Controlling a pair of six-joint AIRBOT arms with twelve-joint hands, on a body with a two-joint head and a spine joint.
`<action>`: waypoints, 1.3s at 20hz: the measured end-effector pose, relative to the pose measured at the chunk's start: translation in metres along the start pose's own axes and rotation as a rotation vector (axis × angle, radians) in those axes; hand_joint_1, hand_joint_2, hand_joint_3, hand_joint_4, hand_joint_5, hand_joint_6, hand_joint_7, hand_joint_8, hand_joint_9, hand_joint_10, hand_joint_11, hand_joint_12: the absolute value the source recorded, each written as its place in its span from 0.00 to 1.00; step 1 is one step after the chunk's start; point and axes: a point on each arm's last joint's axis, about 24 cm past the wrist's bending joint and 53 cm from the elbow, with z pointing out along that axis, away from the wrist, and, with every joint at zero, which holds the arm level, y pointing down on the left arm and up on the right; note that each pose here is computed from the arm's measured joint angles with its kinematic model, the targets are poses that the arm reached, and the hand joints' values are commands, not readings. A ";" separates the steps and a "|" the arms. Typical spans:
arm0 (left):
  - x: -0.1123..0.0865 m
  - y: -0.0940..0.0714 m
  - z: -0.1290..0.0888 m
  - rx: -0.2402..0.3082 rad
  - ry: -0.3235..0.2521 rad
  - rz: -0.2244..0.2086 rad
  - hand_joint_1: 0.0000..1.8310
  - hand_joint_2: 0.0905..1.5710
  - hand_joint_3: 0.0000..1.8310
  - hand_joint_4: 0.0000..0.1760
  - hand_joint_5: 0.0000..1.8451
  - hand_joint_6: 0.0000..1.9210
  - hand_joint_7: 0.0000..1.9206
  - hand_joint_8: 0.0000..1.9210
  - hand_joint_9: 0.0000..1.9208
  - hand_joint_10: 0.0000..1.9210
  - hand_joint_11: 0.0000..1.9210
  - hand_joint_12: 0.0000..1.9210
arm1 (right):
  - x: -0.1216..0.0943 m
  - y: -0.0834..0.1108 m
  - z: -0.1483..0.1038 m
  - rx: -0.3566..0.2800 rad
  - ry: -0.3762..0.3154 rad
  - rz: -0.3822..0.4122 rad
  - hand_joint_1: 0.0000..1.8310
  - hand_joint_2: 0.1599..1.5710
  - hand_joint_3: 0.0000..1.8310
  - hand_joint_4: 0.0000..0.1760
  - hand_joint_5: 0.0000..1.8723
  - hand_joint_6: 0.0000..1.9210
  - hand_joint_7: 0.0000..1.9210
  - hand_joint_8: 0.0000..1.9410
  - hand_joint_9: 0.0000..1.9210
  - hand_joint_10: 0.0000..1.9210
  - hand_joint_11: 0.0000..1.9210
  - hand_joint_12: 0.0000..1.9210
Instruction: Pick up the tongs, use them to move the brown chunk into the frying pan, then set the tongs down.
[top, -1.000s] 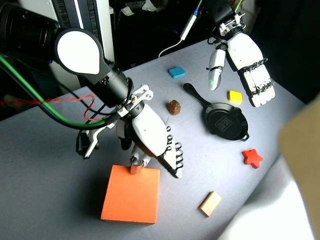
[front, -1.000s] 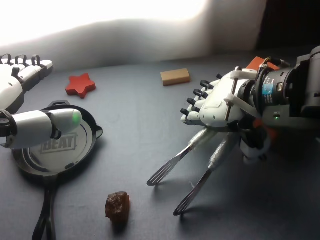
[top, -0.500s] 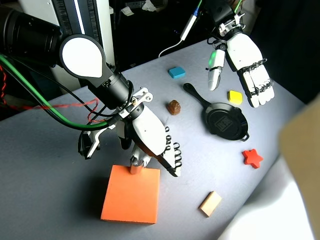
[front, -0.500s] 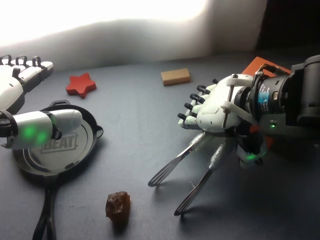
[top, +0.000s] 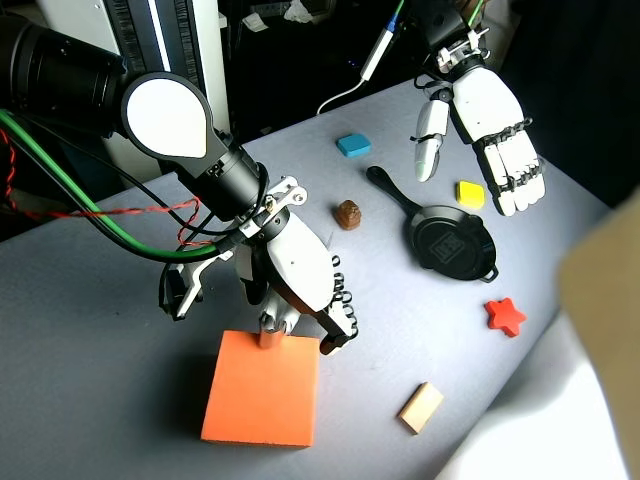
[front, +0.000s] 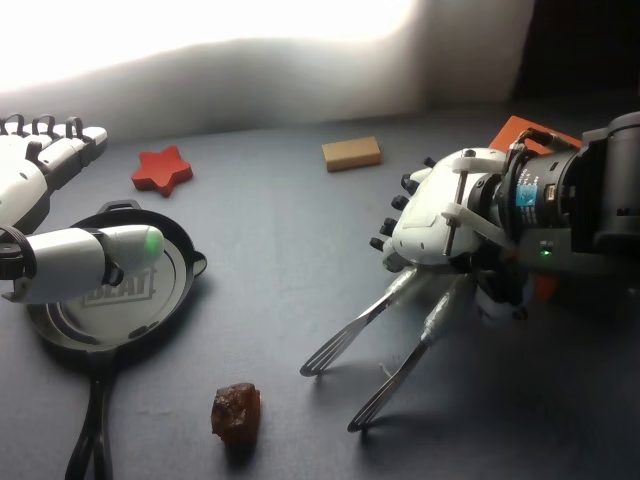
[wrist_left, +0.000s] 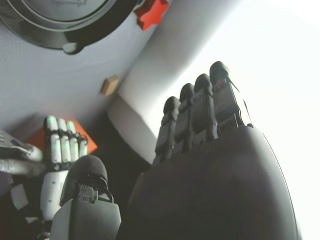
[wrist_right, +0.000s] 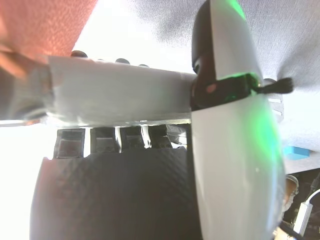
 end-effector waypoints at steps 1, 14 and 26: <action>0.000 0.000 0.000 0.000 0.000 0.000 0.00 0.72 0.00 0.17 0.01 0.00 0.02 0.01 0.01 0.00 0.01 0.01 | 0.000 0.000 0.000 0.000 -0.001 -0.002 0.64 0.56 0.01 0.00 0.19 0.08 0.22 0.01 0.13 0.16 0.00 0.67; -0.001 0.002 0.000 -0.003 -0.001 0.003 0.00 0.73 0.00 0.14 0.02 0.00 0.02 0.00 0.00 0.00 0.00 0.02 | -0.002 0.006 0.002 -0.004 -0.006 -0.024 0.63 0.63 0.03 0.00 0.28 0.27 0.37 0.04 0.18 0.40 0.00 0.84; -0.001 0.002 0.000 -0.003 -0.001 0.003 0.00 0.73 0.00 0.18 0.01 0.00 0.02 0.00 0.01 0.00 0.00 0.02 | -0.003 0.008 0.002 -0.008 -0.010 -0.031 0.61 0.67 0.05 0.00 0.40 0.21 0.47 0.02 0.33 0.31 0.12 0.80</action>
